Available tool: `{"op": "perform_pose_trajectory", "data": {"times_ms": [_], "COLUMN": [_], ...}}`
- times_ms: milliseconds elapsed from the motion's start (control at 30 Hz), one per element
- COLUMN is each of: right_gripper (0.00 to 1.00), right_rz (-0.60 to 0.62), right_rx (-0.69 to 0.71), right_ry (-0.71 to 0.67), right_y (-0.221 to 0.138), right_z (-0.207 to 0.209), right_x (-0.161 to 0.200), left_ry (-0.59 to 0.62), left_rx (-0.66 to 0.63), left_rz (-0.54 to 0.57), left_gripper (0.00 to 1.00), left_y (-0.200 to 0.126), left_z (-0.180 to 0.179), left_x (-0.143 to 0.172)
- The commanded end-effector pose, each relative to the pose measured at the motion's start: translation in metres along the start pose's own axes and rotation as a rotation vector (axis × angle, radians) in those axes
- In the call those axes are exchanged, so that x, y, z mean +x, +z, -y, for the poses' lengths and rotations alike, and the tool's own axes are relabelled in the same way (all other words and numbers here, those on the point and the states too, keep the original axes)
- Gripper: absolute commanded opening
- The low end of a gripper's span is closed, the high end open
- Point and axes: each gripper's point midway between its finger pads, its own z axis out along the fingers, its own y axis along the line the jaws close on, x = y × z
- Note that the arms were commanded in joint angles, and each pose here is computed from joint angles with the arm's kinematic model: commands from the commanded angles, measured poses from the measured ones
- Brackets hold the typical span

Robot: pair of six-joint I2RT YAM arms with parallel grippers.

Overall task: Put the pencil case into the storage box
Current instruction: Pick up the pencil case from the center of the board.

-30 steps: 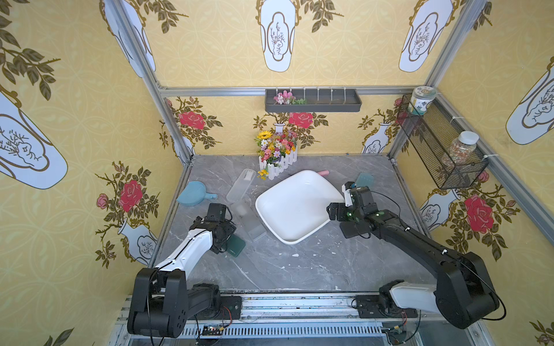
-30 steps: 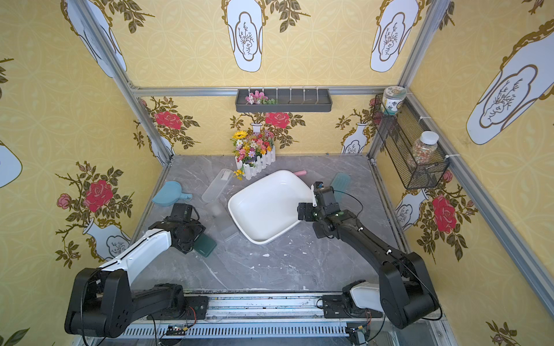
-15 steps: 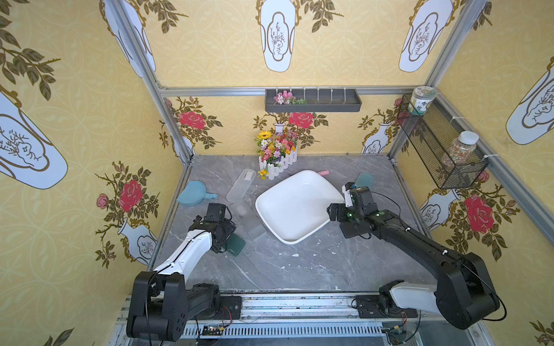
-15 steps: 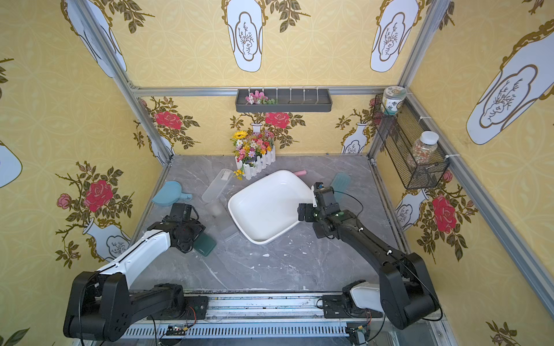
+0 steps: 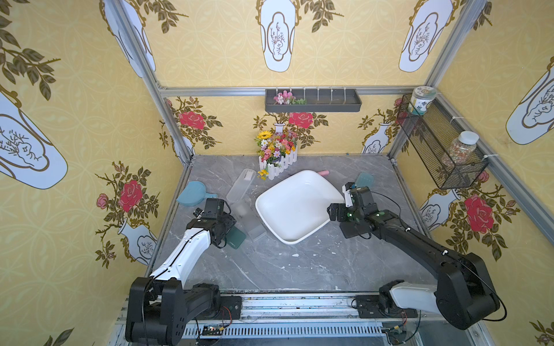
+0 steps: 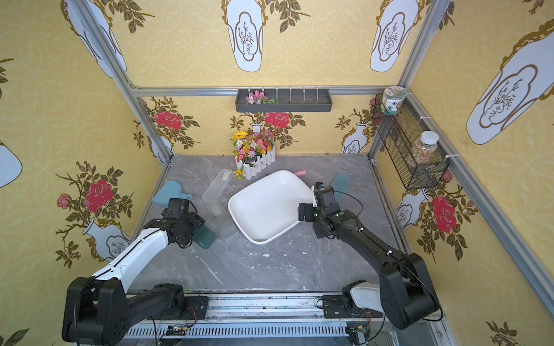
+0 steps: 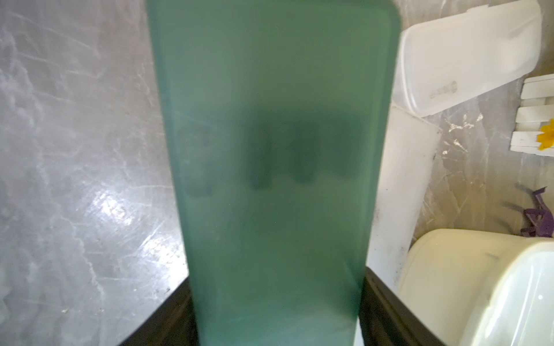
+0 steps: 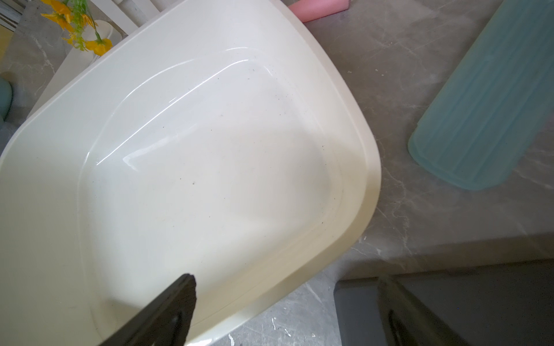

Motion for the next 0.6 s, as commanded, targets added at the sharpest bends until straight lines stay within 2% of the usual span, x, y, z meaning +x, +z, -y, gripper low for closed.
{"op": "perform_pose_trajectory", "data": {"times_ms": [0,300,567], "right_gripper": [0.97,0.97,0.97], "right_rz": [0.02,0.021,0.024], "right_rx": [0.01,0.018,0.021], "right_ry": [0.001,-0.002,0.0], "right_y": [-0.003,-0.006,-0.008], "right_z": [0.001,0.002,0.002], "right_x": [-0.006,-0.008,-0.008], "left_ry": [0.021,0.035,0.052], "left_rx": [0.047,0.175,0.224], "left_rz": [-0.007,-0.006,-0.026], "left_gripper": [0.68,0.66,0.66], "left_y": [-0.005,-0.026,-0.029], "left_z": [0.012,0.057,0.09], "left_x": [-0.002,-0.016,-0.018]}}
